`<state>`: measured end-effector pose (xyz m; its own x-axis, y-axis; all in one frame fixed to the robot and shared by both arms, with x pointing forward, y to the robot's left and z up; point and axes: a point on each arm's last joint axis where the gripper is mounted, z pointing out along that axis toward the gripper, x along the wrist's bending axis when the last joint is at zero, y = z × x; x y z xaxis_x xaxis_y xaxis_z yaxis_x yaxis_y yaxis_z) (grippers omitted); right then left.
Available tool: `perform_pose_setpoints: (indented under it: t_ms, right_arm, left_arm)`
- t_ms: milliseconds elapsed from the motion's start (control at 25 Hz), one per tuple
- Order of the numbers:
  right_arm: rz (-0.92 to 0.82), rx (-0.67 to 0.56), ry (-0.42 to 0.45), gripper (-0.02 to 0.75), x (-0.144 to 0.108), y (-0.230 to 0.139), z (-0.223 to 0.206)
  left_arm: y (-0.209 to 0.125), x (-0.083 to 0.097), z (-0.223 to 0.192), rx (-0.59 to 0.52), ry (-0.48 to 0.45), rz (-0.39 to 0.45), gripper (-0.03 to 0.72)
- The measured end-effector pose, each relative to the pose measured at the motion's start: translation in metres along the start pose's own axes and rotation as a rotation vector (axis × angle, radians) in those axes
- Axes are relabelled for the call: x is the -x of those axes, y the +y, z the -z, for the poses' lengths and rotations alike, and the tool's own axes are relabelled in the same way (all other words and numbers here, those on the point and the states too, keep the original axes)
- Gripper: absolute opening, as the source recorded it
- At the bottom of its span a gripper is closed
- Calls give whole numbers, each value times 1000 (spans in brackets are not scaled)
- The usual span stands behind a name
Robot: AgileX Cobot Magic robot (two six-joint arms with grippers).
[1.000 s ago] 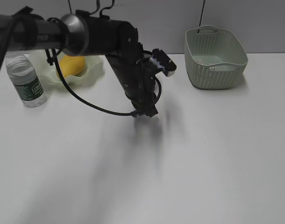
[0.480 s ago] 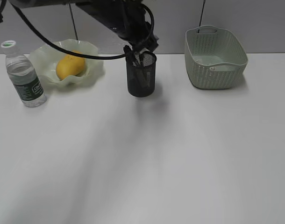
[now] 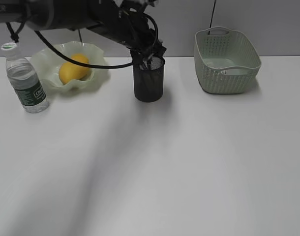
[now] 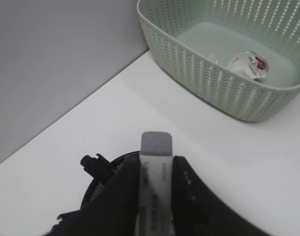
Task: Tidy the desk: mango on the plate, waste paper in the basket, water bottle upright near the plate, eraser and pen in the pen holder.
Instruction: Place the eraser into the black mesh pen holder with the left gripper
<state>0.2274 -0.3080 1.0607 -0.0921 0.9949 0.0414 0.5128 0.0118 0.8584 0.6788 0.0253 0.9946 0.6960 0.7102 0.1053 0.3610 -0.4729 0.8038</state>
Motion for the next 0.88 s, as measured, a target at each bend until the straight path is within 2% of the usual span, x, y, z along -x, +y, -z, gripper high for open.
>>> perform_pose_setpoints:
  t_ms: [280, 400, 640, 880]
  right_arm:
    - [0, 0, 0, 466, 0, 0, 0]
    - [0, 0, 0, 466, 0, 0, 0]
    - [0, 0, 0, 466, 0, 0, 0]
    - [0, 0, 0, 466, 0, 0, 0]
  left_arm:
    - [-4, -1, -9, 25, 15, 29, 155]
    - [-5, -3, -9, 26, 17, 38, 178]
    - [-6, -4, -9, 15, 10, 47, 271]
    - [-4, -3, -5, 8, 0, 47, 286]
